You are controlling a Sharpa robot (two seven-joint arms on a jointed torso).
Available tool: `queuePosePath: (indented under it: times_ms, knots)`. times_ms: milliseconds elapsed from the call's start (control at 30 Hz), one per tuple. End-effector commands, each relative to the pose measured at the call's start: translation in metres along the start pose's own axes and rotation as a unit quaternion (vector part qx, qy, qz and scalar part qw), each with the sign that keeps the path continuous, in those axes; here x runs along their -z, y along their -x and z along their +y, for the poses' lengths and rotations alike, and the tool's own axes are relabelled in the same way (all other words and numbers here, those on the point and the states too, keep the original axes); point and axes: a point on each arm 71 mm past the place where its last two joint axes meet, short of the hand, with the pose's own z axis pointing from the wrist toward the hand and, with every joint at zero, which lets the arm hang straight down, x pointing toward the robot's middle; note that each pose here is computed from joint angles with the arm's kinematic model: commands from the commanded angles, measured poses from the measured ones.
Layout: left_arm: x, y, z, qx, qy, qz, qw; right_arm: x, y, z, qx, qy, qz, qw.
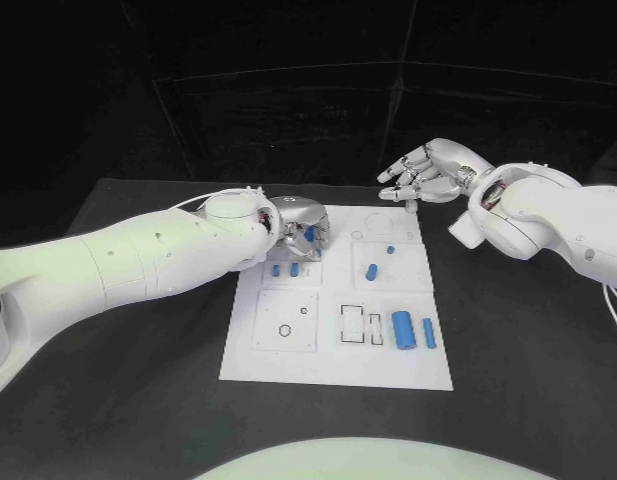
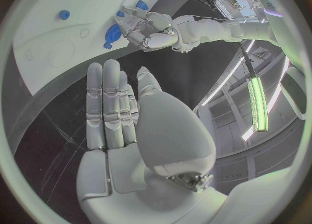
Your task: Assemble the parts on the task board
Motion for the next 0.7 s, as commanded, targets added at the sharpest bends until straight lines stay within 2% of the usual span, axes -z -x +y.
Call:
queuePosePath:
  times_ms: [33,500,700]
  knots:
    - [-0.0010,-0.0009,0.0004,-0.007,0.004,0.009,1.000,-0.0005,0.0002,0.0020,0.001,0.007,0.002,1.000]
    - [-0.0051,-0.0057,-0.0013,-0.006,0.005,0.025,1.000,-0.0013,-0.0008,0.0030,0.001,0.009,0.004,1.000]
    - [-0.0046,-0.0064,0.0015,-0.006,0.014,0.028,0.999,-0.0010,-0.0006,0.0028,0.001,0.008,0.003,1.000]
